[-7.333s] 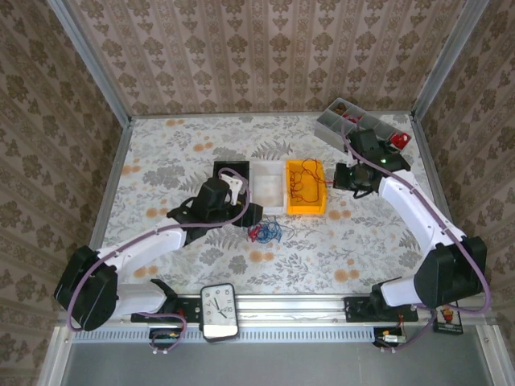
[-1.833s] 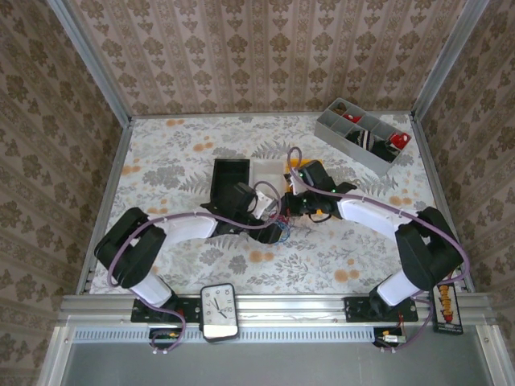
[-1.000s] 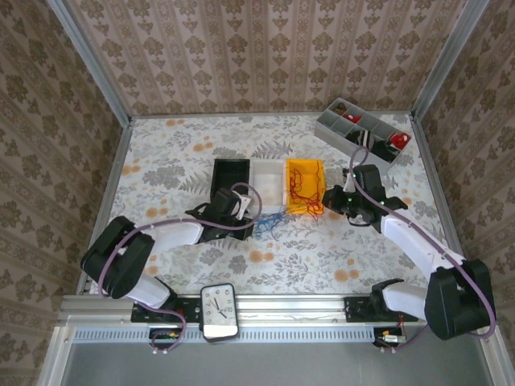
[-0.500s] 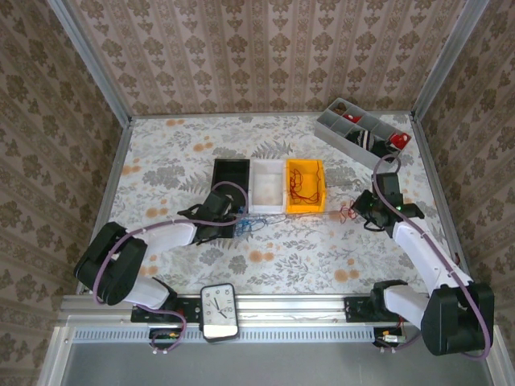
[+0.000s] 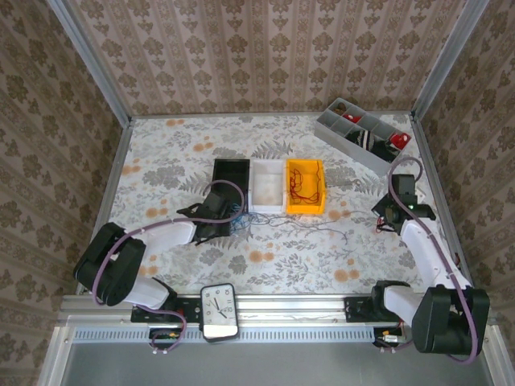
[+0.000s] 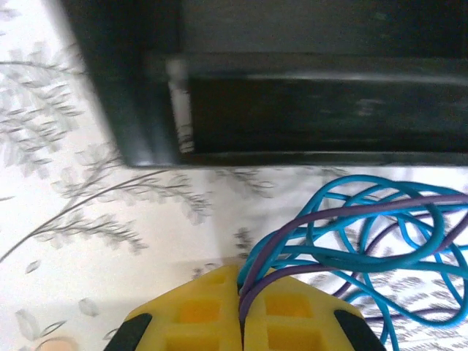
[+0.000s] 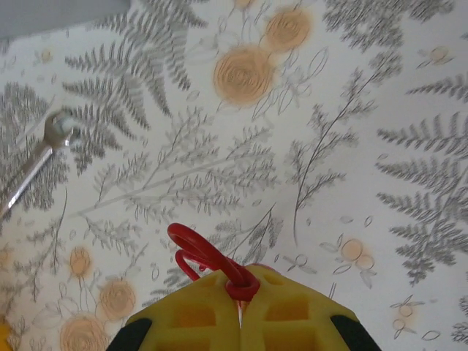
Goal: Untangle the cables
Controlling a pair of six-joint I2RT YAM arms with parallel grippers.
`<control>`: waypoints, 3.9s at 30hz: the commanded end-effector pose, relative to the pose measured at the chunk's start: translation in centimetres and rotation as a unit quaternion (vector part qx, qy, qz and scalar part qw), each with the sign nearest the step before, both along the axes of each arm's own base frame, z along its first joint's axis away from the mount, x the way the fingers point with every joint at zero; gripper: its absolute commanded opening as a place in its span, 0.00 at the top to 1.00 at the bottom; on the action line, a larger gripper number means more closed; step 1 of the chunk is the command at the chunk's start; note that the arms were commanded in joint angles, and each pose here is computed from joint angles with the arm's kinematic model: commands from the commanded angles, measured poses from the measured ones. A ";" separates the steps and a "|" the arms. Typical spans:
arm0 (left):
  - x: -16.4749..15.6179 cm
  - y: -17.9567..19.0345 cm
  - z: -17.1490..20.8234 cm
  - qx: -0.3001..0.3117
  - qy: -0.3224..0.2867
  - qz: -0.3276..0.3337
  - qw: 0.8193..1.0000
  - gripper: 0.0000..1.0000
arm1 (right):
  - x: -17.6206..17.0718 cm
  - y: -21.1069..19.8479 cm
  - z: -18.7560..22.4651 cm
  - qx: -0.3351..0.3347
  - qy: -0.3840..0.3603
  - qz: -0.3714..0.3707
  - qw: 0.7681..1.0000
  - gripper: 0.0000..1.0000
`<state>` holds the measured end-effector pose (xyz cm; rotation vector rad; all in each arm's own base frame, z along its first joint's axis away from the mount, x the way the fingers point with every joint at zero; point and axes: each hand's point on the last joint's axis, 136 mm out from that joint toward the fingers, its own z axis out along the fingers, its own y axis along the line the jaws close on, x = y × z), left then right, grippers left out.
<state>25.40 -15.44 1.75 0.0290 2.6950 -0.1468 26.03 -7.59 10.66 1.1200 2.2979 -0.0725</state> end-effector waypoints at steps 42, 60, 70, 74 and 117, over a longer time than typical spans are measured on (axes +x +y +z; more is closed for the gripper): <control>1.0 -0.7 4.1 0.001 -0.044 0.001 0.999 1.00 | 12.9 24.9 6.3 0.055 -0.078 0.442 0.892 0.47; 1.3 -0.3 3.1 0.002 -0.031 0.013 0.999 1.00 | -1.2 36.9 -4.0 0.090 0.083 0.670 0.732 0.54; 1.0 -0.1 3.1 0.003 -0.032 0.015 0.999 1.00 | -0.3 37.9 -6.0 0.087 0.099 0.671 0.729 0.77; 1.0 0.0 2.9 0.005 -0.027 0.015 0.999 1.00 | 0.5 37.4 -4.4 0.066 0.071 0.665 0.741 0.92; 0.1 1.3 -1.9 0.056 0.058 0.029 0.996 1.00 | 10.0 25.0 38.3 0.009 -0.466 0.469 0.750 1.00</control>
